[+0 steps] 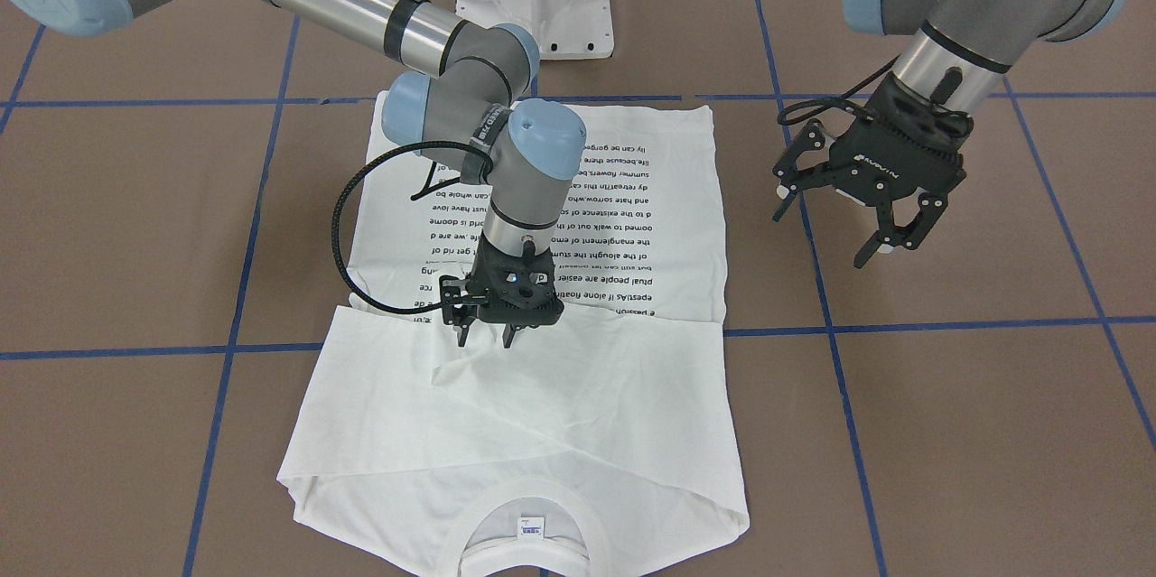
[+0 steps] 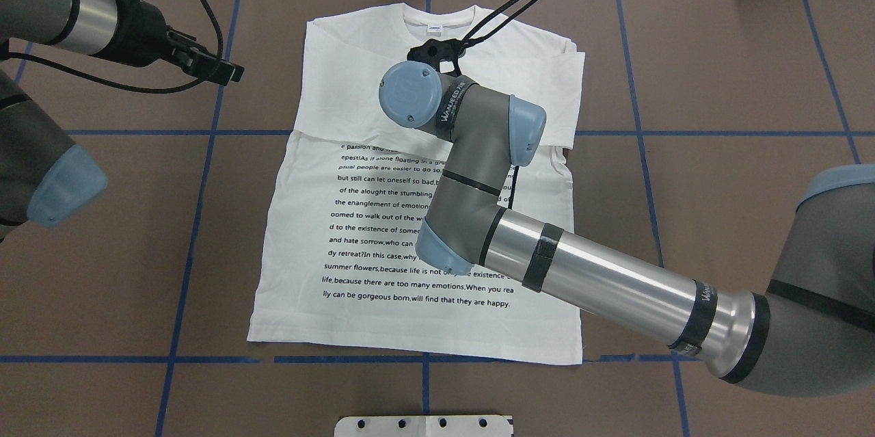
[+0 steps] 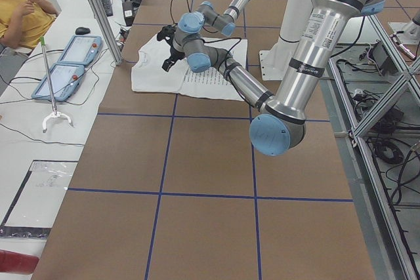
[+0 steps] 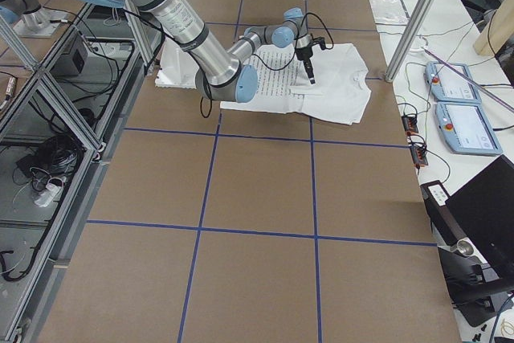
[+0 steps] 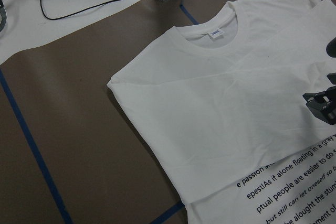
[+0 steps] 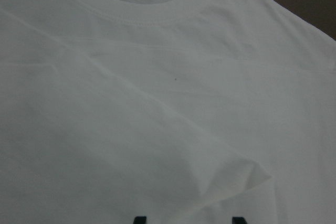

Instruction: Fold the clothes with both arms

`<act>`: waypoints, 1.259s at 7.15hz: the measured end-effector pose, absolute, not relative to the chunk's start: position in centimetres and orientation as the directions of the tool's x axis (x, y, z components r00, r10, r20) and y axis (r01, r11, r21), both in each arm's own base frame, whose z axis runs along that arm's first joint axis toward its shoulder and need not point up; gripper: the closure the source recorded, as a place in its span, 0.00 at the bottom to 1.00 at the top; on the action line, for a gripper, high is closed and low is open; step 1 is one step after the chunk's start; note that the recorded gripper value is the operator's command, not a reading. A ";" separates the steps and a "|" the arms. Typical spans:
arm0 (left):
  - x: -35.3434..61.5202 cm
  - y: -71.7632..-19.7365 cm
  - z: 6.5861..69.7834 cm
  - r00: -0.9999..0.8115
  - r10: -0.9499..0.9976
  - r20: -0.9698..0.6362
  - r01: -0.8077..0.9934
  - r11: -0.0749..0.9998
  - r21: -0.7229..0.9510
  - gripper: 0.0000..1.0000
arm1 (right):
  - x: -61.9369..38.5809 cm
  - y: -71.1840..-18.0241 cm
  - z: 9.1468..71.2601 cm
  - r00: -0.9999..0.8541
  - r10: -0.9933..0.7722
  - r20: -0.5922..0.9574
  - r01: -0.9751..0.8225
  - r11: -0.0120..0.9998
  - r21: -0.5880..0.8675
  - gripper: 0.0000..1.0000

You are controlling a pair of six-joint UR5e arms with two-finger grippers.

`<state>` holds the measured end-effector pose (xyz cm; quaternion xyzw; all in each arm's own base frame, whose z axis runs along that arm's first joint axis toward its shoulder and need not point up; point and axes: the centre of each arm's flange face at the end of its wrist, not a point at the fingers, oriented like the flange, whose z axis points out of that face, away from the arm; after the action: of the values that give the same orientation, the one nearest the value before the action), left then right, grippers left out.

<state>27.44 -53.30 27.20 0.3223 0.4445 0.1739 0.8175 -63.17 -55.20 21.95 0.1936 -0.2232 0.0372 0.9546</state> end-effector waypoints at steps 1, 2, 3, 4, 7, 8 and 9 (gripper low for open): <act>27.5 -53.3 27.2 0.544 0.571 -0.615 0.002 0.732 0.681 0.00 | -63.3 -55.1 22.0 0.898 -0.017 0.439 -0.155 0.923 0.353 0.53; 27.5 -53.3 27.2 0.544 0.571 -0.615 0.002 0.732 0.681 0.00 | -63.4 -55.0 22.2 0.899 -0.017 0.437 -0.153 0.923 0.352 0.53; 27.4 -53.3 27.2 0.544 0.571 -0.615 0.002 0.732 0.681 0.00 | -63.5 -55.0 22.4 0.901 -0.017 0.434 -0.151 0.924 0.351 0.53; 27.5 -53.3 27.2 0.544 0.571 -0.615 0.002 0.732 0.681 0.00 | -63.6 -55.0 22.5 0.902 -0.018 0.432 -0.149 0.925 0.350 0.53; 27.5 -53.3 27.2 0.544 0.571 -0.614 0.001 0.732 0.682 0.00 | -63.7 -54.8 22.6 0.903 -0.019 0.430 -0.147 0.926 0.349 1.00; 27.5 -53.3 27.2 0.544 0.571 -0.615 0.001 0.732 0.681 0.00 | -63.7 -54.8 22.7 0.903 -0.018 0.430 -0.147 0.926 0.348 1.00; 27.5 -53.2 27.2 0.543 0.572 -0.615 0.001 0.732 0.681 0.00 | -63.7 -54.8 22.9 0.904 -0.016 0.428 -0.148 0.927 0.346 1.00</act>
<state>27.54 -53.24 27.22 0.3217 0.4448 0.1746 0.8174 -63.75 -54.78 22.89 0.1885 -0.2169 0.0346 0.9572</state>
